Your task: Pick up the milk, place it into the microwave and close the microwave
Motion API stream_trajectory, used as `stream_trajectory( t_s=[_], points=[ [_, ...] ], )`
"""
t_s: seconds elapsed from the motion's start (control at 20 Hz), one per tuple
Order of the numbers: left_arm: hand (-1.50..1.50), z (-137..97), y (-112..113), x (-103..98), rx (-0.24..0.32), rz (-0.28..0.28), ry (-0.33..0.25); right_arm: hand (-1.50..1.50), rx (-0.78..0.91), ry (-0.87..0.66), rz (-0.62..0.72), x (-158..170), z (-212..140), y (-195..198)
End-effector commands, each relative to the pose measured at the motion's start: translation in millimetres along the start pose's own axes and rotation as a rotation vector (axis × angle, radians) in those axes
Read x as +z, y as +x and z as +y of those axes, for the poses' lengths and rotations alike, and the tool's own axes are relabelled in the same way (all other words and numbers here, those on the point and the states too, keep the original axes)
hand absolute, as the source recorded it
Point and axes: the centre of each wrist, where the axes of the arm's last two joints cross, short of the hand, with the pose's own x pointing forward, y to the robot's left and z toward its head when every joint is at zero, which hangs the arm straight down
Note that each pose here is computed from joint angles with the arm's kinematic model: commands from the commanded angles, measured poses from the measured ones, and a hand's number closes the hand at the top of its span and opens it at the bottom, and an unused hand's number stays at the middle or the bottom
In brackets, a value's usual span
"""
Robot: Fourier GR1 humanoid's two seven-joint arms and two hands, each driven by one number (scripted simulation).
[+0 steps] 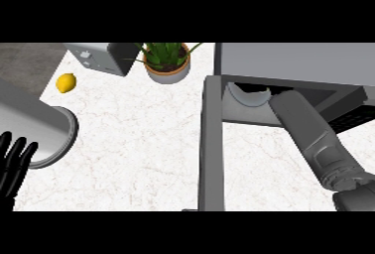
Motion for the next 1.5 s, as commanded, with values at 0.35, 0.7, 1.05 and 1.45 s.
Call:
stream_trajectory(
  t_s=[0.35,0.7,1.05,1.45],
  points=[
    [-1.50,5,-8,-5,-0.008,-0.007,-0.007,-1.50,-0.053,-0.029,0.001,-9,11,28],
    [-1.50,-10,-8,1,-0.031,0.015,-0.013,-1.50,-0.066,-0.106,0.041,5,11,6],
    [-1.50,-13,-12,16,-0.002,0.023,-0.020,-1.50,-0.053,-0.163,0.008,-16,-32,-10],
    [-1.50,-12,4,24,-0.033,0.008,-0.007,-1.50,-0.125,-0.163,0.019,-6,-28,-20]
  ],
)
